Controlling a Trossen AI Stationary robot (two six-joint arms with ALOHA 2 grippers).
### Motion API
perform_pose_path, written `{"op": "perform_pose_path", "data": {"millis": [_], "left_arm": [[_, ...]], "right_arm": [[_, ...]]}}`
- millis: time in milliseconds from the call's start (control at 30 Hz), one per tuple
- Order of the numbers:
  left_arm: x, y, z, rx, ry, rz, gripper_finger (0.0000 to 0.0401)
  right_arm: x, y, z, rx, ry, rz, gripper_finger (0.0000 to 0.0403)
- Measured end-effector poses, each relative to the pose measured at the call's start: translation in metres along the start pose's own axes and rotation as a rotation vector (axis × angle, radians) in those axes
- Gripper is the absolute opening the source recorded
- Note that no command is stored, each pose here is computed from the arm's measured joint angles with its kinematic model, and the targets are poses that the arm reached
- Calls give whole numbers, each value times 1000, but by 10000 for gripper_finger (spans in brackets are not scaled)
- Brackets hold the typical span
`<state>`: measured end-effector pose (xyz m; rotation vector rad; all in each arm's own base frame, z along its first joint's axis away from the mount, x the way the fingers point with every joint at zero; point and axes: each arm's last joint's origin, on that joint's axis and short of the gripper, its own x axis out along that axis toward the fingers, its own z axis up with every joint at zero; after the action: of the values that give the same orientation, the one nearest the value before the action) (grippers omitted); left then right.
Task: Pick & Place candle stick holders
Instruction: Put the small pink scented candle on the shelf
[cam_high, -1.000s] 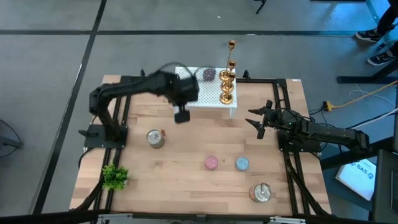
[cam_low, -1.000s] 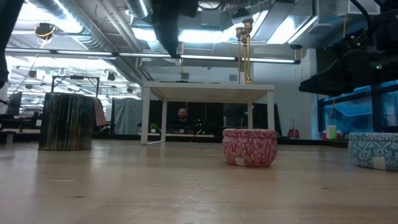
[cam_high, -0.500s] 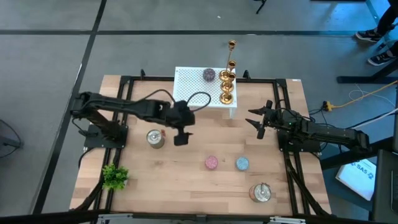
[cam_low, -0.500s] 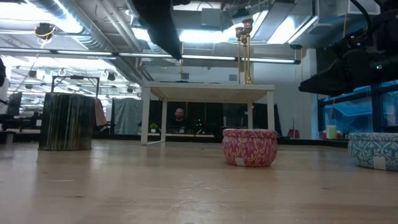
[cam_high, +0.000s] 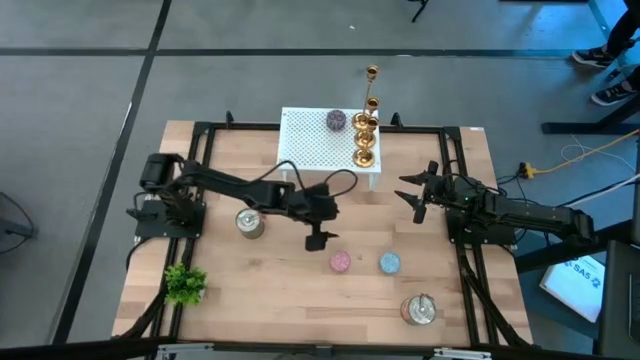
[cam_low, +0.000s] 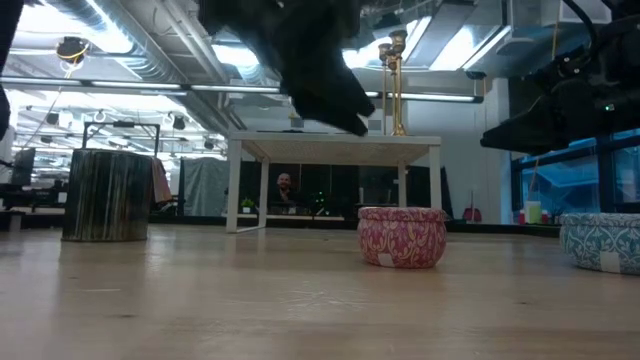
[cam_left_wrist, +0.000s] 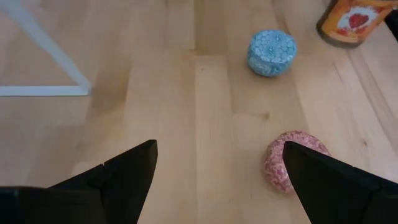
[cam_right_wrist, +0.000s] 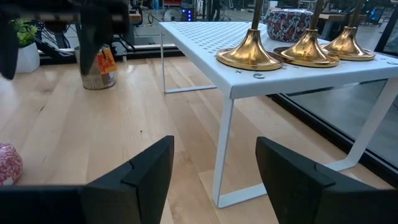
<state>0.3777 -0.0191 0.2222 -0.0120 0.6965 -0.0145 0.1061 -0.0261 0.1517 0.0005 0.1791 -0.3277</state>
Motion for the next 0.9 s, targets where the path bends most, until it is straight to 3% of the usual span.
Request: {"op": "perform_pose_path", "data": {"millis": [100,267,367,533,667,900], "left_arm": [[9,3,-3,-29,4,1,346],[13,10,2,-36,-60,-141,367],[12,13,7,-32,-109,-147,393],[11,14,12,3,-157,-148,399],[11,9,11,67,-154,-119,400],[10,-16,9,282,-163,-158,400]], "right_arm": [[0,0,0,0,0,0,232],[0,0,0,0,0,0,232],[0,0,0,0,0,0,232],[0,0,0,0,0,0,232],[0,0,0,0,0,0,232],[0,0,0,0,0,0,232]]}}
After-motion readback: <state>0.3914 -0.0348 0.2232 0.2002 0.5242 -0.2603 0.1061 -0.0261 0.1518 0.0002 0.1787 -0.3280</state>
